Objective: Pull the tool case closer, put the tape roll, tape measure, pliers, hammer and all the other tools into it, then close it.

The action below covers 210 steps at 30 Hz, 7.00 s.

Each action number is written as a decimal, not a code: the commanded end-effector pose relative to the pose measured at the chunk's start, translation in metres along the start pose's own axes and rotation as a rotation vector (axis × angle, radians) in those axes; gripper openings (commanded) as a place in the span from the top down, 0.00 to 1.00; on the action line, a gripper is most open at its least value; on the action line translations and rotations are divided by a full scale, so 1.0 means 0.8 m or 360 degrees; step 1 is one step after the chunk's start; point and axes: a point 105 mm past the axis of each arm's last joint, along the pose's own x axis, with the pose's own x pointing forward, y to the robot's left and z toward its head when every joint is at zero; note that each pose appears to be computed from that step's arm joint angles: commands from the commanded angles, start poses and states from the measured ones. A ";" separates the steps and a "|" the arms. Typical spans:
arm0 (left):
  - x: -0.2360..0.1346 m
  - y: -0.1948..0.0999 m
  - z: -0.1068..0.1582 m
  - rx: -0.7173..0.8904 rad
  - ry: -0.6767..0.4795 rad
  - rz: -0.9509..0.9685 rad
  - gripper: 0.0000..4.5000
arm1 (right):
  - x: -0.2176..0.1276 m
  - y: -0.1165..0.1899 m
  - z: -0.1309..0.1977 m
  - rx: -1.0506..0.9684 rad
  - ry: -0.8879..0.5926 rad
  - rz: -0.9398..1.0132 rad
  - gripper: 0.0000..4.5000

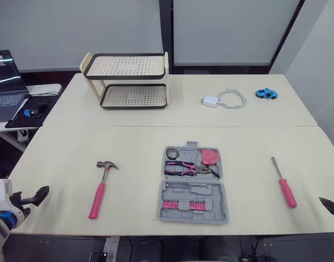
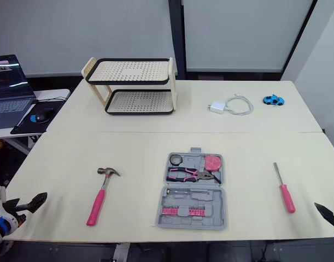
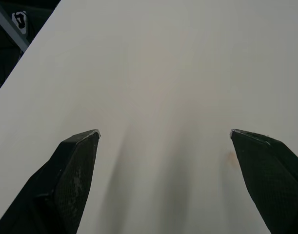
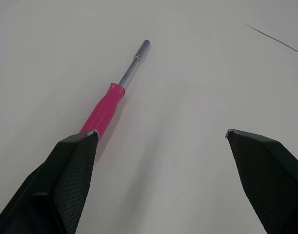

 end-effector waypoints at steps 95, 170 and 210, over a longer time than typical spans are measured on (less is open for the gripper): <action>-0.061 -0.382 0.078 0.1398 -0.0312 -0.2147 0.99 | 0.021 0.165 0.215 -0.0744 -0.0343 0.1217 0.00; -0.111 -0.560 0.039 0.1705 -0.0226 -0.2635 0.14 | 0.022 0.167 0.184 -0.0727 -0.0166 0.1133 0.00; -0.037 -0.496 -0.049 0.2067 -0.0074 -0.2632 0.99 | 0.019 0.180 0.189 -0.0679 -0.0209 0.1143 0.00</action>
